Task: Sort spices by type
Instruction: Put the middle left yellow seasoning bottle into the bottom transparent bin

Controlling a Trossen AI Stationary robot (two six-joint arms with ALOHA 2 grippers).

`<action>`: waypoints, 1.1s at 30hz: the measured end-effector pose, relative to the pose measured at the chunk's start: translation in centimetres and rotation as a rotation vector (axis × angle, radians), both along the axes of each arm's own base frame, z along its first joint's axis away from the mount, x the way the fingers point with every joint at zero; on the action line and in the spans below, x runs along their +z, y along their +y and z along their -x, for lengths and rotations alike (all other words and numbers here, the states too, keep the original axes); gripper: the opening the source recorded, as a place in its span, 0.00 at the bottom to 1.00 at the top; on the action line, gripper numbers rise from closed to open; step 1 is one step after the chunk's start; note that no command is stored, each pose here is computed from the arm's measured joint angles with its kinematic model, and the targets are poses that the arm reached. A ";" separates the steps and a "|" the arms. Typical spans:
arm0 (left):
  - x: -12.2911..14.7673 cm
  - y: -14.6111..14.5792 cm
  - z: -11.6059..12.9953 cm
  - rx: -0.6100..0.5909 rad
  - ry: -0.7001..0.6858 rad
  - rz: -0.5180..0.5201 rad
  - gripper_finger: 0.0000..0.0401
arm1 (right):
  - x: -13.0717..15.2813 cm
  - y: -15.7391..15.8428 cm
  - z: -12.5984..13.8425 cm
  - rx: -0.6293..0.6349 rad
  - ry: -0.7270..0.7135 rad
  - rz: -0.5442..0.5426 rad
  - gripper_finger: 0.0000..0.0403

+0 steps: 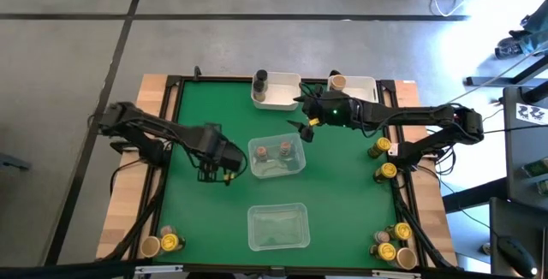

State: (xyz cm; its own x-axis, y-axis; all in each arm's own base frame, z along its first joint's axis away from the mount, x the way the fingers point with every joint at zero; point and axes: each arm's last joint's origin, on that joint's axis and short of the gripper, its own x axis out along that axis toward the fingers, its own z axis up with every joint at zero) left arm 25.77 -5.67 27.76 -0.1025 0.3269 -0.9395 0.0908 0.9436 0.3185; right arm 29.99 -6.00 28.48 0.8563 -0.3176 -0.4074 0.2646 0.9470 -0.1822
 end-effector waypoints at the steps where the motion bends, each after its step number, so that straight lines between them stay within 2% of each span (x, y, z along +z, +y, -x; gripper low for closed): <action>1: -0.2 -0.4 -0.5 -0.014 0.023 -0.010 0.52 | 0.0 0.0 0.0 -0.003 -0.003 -0.006 0.92; 4: -0.7 -2.0 -1.8 -0.056 0.057 -0.024 0.52 | 0.0 0.2 -0.1 -0.010 -0.014 -0.036 0.92; 9: 0.1 -4.8 -3.1 -0.129 0.010 -0.011 0.52 | -0.1 0.4 0.0 -0.061 -0.025 -0.098 0.92; 14: 2.7 -6.9 -3.5 -0.149 -0.111 0.023 0.52 | -0.3 1.2 0.0 -0.113 -0.032 -0.166 0.92; 22: 6.3 -9.8 -3.8 -0.233 -0.342 0.073 0.52 | -0.3 4.1 -0.2 -0.152 -0.041 -0.146 0.92; 27: 5.8 -11.4 -5.0 -0.310 -0.442 0.064 0.52 | -0.4 6.5 -0.2 -0.104 -0.048 -0.180 0.92; 30: 4.7 -12.1 -5.7 -0.309 -0.426 0.057 0.52 | -0.3 8.1 -0.2 -0.063 -0.066 -0.205 0.92; 33: 3.5 -13.1 -6.3 -0.298 -0.377 0.039 0.52 | -0.1 9.3 -0.2 -0.042 -0.077 -0.182 0.92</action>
State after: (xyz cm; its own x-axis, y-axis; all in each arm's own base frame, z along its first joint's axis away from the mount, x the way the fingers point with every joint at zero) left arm 32.04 -18.75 31.28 0.3403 0.2545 -0.9052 0.2444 0.9057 0.3465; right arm 30.16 3.35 28.36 0.8747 -0.2805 -0.3952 0.3107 0.9504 0.0131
